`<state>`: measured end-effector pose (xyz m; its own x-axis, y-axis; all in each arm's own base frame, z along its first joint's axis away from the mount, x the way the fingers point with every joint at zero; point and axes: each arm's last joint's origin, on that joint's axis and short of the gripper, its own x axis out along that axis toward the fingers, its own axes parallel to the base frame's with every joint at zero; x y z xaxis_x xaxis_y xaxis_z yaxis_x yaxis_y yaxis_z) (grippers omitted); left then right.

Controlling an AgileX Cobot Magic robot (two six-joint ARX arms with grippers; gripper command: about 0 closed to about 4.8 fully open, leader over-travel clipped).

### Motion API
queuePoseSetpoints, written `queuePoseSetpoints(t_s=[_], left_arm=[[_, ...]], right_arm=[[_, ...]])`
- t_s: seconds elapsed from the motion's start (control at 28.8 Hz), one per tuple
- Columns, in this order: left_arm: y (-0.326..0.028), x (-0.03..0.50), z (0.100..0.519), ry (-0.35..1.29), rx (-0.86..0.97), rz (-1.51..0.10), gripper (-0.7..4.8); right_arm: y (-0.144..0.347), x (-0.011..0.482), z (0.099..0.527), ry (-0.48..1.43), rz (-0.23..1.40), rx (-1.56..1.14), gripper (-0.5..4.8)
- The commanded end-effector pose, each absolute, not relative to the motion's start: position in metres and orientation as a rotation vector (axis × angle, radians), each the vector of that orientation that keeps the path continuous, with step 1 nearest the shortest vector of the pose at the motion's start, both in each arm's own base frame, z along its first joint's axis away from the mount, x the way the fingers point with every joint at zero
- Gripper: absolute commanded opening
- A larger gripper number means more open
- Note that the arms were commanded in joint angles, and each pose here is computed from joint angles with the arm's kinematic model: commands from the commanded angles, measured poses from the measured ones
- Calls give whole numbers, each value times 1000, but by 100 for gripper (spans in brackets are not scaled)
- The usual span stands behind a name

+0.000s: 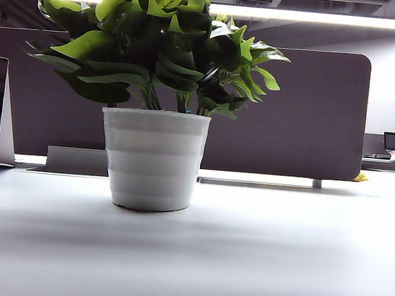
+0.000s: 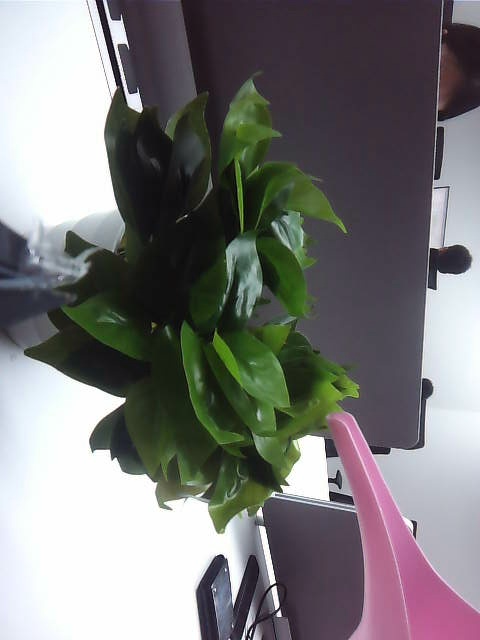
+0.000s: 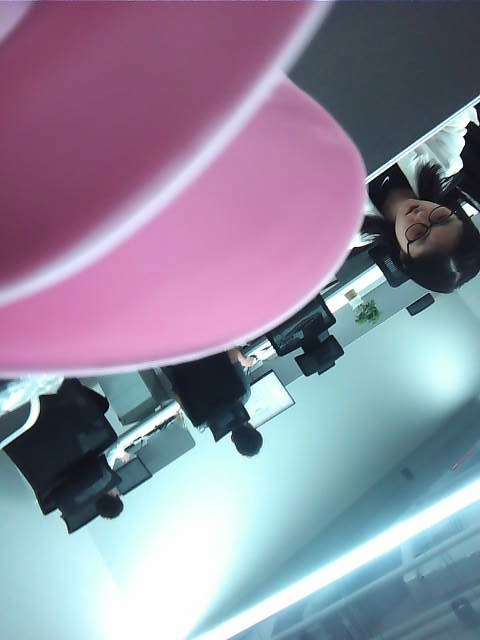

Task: Pick up the watering can from the table, water the potted plant, and put the can back.

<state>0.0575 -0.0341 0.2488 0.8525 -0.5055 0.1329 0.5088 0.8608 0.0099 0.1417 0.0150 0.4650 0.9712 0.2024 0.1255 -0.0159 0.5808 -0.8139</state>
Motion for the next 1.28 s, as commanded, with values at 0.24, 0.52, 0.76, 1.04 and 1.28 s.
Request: queuePoseSetpoints(t_s=[0.24, 0.52, 0.76, 1.04, 1.28], left_arm=[[-34, 57, 251, -149, -25, -537, -5], [-34, 57, 251, -149, -26, -537, -5], [-34, 57, 251, -149, -25, -537, -5], [-34, 57, 251, -149, -25, -537, -5], [-34, 57, 251, -149, -25, -537, -5]], right_arm=[[16, 136, 479, -324, 62, -969, -1], [16, 135, 484, -336, 31, -989, -1], [16, 136, 482, -322, 38, -989, -1], [16, 136, 482, -323, 37, -989, -1], [16, 136, 483, -323, 38, -985, -1]])
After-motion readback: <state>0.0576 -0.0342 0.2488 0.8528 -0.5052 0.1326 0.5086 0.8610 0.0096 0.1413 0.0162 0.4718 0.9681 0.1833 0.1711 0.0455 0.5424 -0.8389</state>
